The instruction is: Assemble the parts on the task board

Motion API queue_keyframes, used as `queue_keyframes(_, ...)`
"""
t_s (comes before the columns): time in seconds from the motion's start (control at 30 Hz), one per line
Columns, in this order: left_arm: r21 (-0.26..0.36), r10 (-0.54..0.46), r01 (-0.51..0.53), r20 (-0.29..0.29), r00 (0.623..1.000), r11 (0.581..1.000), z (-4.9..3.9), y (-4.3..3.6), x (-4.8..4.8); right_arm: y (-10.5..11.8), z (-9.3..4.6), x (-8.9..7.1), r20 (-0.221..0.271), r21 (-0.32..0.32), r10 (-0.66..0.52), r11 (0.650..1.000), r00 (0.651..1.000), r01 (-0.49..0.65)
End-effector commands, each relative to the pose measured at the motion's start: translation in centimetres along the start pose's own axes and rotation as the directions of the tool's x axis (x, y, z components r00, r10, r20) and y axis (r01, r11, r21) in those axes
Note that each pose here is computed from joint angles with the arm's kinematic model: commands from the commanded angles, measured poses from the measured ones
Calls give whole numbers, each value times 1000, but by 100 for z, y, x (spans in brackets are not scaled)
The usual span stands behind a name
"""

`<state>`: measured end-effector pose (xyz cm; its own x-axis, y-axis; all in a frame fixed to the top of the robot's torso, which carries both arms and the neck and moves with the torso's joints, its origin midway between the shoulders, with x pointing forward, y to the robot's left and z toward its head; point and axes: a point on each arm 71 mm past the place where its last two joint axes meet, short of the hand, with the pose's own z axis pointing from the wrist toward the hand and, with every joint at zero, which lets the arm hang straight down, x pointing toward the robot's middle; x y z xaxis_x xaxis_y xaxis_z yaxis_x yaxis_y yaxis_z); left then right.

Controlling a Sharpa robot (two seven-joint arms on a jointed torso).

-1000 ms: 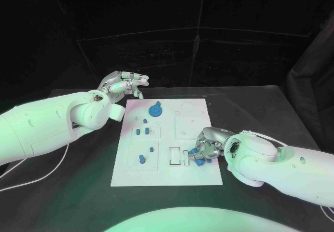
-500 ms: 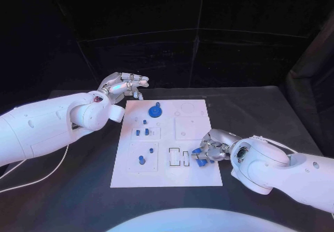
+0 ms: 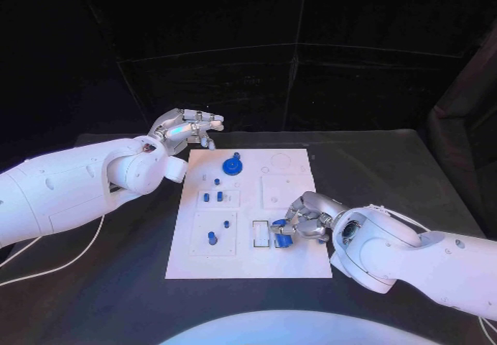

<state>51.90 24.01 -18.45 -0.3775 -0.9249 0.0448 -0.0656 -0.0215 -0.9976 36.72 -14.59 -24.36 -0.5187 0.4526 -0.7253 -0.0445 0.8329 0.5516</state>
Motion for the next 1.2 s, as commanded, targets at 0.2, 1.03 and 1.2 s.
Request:
queue_keyframes(0.2, 0, -9, 8, -20, 1000, 1000, 8, -9, 33, 83, 115, 64, -20, 12, -7, 1000, 1000, 7)
queue_keyframes(1.03, -7, -10, 10, -25, 1000, 1000, 8, -7, 43, 180, 252, 124, -11, 29, -115, 993, 993, 115)
queue_keyframes(1.2, -9, -10, 10, -26, 1000, 1000, 7, -6, 42, 188, 247, 111, 9, 23, -113, 993, 994, 112)
